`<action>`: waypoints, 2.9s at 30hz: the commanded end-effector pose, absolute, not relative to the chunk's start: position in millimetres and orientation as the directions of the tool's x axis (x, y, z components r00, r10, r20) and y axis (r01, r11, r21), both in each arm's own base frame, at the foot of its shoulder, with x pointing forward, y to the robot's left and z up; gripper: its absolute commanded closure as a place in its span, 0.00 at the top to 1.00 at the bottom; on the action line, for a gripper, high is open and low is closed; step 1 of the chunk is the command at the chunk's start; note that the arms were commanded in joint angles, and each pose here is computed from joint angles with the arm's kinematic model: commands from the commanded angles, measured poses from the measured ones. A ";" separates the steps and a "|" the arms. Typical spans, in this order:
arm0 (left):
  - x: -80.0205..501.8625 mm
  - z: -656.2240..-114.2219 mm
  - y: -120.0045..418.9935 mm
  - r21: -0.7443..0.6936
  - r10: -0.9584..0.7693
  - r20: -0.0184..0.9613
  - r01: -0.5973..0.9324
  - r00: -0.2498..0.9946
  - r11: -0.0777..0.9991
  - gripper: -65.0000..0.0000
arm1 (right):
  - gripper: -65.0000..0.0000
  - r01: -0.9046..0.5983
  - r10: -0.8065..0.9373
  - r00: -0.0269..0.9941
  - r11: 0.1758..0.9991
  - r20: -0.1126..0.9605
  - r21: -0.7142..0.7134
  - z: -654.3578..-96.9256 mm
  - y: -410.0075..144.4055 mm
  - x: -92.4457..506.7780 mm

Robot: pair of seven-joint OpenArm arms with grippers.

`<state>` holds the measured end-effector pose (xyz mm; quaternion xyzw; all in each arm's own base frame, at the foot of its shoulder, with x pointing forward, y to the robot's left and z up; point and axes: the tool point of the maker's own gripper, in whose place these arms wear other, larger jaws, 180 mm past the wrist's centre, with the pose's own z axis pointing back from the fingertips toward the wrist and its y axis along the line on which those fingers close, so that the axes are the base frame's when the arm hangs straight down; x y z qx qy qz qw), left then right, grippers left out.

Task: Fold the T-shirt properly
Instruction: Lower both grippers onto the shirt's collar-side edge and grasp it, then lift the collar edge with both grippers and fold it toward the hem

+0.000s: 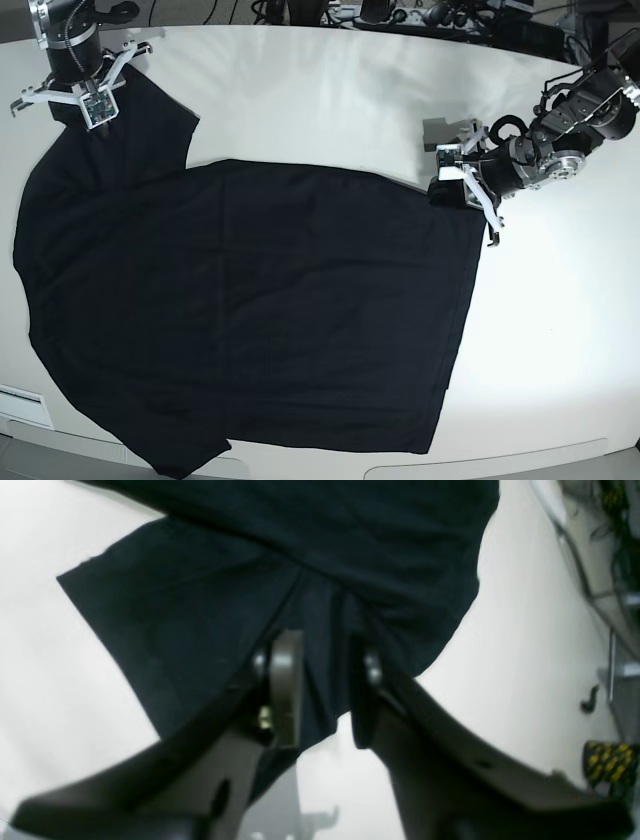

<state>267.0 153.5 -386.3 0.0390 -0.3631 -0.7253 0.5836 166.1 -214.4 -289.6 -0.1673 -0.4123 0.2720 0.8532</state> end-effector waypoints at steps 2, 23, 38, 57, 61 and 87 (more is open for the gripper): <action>259.6 -398.9 174.3 0.527 -0.913 0.292 0.844 -0.286 -0.095 0.00 | 0.33 -0.330 0.606 0.490 0.795 0.627 -0.510 -289.3 -217.0 175.1; 259.5 -399.2 174.9 0.518 -0.916 0.303 0.853 -0.262 -0.072 0.00 | 0.22 -0.372 0.523 0.711 0.847 0.470 -0.380 -401.0 -285.0 182.3; 270.4 -366.0 189.8 0.611 -0.940 0.213 0.787 -0.268 -0.086 0.00 | 0.00 -0.330 0.584 0.640 0.795 0.498 -0.508 -329.5 -271.3 194.7; 185.0 -333.6 173.6 0.502 -0.909 0.249 0.847 -0.333 -0.173 0.00 | 0.00 -0.424 0.623 0.709 0.751 0.331 -0.506 -306.1 -275.7 100.1; 165.9 -331.1 170.6 0.481 -0.912 0.232 0.855 -0.338 -0.195 0.00 | 0.00 -0.437 0.607 0.744 0.759 0.279 -0.483 -311.5 -279.0 76.1; 256.4 -260.0 146.6 0.897 -0.920 0.094 0.433 -0.381 -0.087 0.00 | 0.00 -0.285 0.677 0.406 0.732 0.614 -0.619 -243.4 -258.8 210.9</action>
